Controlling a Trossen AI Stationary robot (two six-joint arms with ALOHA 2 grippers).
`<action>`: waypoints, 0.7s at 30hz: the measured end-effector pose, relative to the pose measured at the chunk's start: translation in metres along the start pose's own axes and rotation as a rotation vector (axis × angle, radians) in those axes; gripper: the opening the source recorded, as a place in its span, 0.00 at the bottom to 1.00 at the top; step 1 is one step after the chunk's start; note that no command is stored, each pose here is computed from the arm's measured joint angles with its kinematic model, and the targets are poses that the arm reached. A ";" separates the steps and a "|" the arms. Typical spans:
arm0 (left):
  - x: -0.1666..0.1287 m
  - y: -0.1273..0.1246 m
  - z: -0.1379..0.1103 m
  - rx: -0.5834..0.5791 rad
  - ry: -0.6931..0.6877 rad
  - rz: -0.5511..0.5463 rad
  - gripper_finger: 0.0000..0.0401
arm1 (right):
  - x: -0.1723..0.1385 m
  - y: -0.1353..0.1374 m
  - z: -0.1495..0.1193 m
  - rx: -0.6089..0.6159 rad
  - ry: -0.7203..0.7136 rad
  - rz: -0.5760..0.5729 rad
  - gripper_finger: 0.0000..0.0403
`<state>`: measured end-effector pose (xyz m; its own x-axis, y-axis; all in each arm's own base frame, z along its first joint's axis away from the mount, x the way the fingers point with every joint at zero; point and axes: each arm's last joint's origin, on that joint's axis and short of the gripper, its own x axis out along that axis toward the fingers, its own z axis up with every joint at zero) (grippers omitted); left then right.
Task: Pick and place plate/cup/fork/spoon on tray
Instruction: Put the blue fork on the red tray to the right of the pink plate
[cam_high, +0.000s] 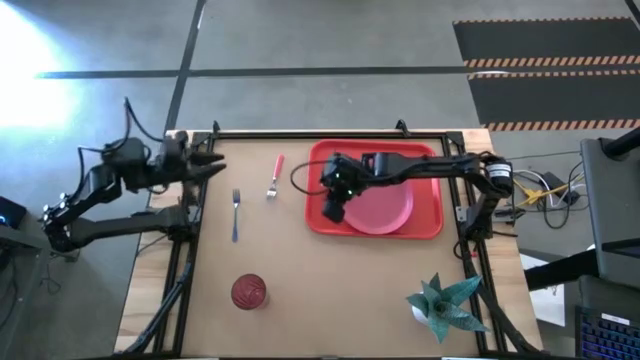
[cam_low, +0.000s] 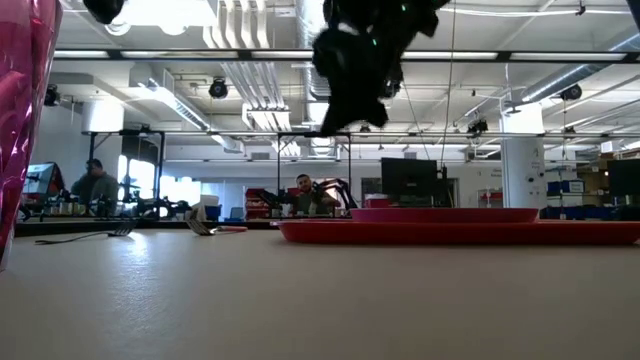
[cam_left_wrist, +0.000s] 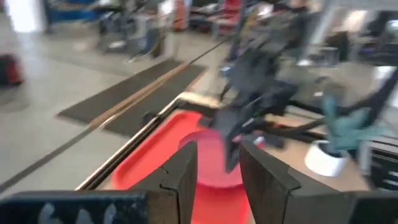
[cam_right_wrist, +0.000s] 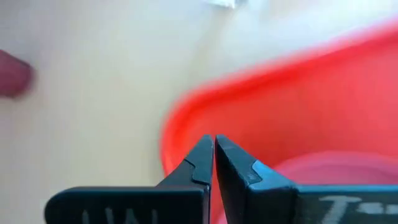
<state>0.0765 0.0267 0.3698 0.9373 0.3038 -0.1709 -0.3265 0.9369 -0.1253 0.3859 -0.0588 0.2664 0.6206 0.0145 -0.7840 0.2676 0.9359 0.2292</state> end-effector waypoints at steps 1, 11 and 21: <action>0.004 0.001 -0.001 -0.001 0.019 0.023 0.25 | -0.010 0.004 0.010 -0.022 -0.042 0.011 0.02; 0.069 0.011 -0.027 0.040 0.356 0.210 0.35 | -0.135 0.047 0.068 -0.273 -0.417 0.115 0.02; 0.154 0.030 -0.077 -0.022 0.667 0.227 0.54 | -0.223 0.081 0.066 -0.370 -0.517 0.173 0.02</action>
<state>0.2018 0.0882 0.2642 0.5735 0.3137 -0.7568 -0.5140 0.8571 -0.0343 0.3176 -0.0099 0.4976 0.9306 0.0906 -0.3546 -0.0812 0.9958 0.0412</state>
